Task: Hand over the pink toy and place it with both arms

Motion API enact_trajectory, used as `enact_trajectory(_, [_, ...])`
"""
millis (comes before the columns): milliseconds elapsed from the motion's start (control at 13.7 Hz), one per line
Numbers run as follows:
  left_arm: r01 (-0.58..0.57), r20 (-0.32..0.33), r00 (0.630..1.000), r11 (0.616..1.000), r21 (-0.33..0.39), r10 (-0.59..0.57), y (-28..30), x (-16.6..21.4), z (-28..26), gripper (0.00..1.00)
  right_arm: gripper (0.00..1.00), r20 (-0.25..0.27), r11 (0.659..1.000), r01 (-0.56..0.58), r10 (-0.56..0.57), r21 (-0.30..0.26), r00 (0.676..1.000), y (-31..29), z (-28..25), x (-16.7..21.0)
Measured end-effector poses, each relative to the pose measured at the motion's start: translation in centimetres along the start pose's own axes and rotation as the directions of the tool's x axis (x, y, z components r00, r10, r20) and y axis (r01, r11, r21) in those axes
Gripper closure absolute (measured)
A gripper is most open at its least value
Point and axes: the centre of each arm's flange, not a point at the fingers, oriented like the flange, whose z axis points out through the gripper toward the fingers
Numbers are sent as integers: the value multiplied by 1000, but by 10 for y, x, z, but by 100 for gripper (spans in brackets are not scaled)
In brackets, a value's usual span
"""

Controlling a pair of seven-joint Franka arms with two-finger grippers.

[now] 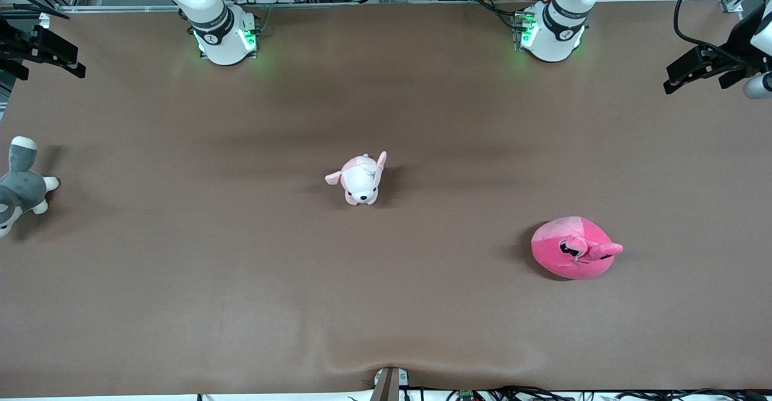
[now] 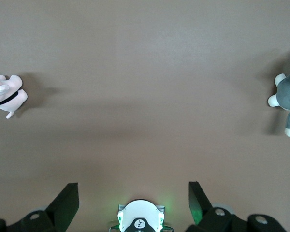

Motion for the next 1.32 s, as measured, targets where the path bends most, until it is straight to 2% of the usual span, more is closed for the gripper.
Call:
enact_trajectory(585, [0, 9, 1000, 1000, 1, 0, 2, 15, 18, 0, 0, 0, 1000, 0, 0, 0, 1000, 0, 0, 0])
enact_trajectory(732, [30, 12, 999, 1000, 1, -30, 3, 24, 30, 0, 0, 0, 1000, 0, 0, 0, 1000, 0, 0, 0])
enact_trajectory(951, [160, 33, 987, 987, 8, -160, 6, 40, 55, 0, 0, 0, 1000, 0, 0, 0, 1000, 0, 0, 0])
enact_trajectory(1171, [342, 52, 938, 940, 25, -342, 9, 50, 72, 0, 0, 0, 1000, -2, 2, 0, 1000, 1, 1, 1])
enact_trajectory(1317, [421, 60, 905, 906, 35, -422, 9, 53, 79, 0, 0, 6, 1000, -6, 6, 0, 1000, 3, 4, 4])
